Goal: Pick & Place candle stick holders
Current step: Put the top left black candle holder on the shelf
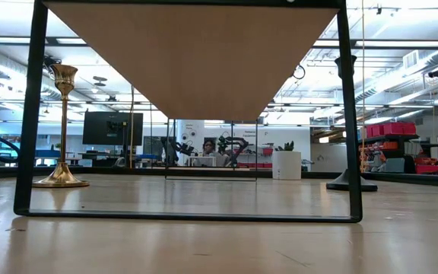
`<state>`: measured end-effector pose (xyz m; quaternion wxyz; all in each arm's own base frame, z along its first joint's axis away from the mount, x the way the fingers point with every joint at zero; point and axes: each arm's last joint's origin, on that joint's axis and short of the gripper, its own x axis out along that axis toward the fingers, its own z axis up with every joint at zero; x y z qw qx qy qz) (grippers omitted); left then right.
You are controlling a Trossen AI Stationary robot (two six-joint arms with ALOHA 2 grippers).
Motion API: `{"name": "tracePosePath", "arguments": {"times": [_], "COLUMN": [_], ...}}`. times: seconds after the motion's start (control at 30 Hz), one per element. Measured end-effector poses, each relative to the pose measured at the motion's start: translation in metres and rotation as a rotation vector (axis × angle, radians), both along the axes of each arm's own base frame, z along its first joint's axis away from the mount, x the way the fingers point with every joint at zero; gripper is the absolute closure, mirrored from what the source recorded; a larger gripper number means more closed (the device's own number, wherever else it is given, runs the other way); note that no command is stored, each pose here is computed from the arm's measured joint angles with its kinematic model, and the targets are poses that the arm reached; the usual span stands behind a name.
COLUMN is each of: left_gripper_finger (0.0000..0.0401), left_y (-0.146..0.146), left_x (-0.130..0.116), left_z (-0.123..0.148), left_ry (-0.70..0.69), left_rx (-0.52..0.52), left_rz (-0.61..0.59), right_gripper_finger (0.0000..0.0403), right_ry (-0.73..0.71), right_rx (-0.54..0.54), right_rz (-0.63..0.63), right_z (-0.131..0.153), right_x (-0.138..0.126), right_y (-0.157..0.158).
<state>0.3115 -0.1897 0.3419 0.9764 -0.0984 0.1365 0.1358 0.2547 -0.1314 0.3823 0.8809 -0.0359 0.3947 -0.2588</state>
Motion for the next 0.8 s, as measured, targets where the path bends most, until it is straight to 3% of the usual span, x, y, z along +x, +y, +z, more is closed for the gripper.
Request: {"name": "tracePosePath", "arguments": {"times": [0.43,0.8], "left_gripper_finger": [0.0376,0.0349], "left_y": [-0.0057,-0.0064], "left_x": [-0.0054,-0.0054], "left_z": [-0.0013,-0.0016], "left_ry": [0.006,0.012], "left_rx": [0.03,0.021], "left_rz": [0.016,-0.006], "right_gripper_finger": [0.0355,0.0355], "right_ry": [0.011,0.011], "right_rx": [0.0,0.0], "right_rz": [0.005,0.006], "right_z": [-0.0006,-0.0006], "right_x": [-0.0005,-0.0005], "right_y": [0.0003,0.0003]}}
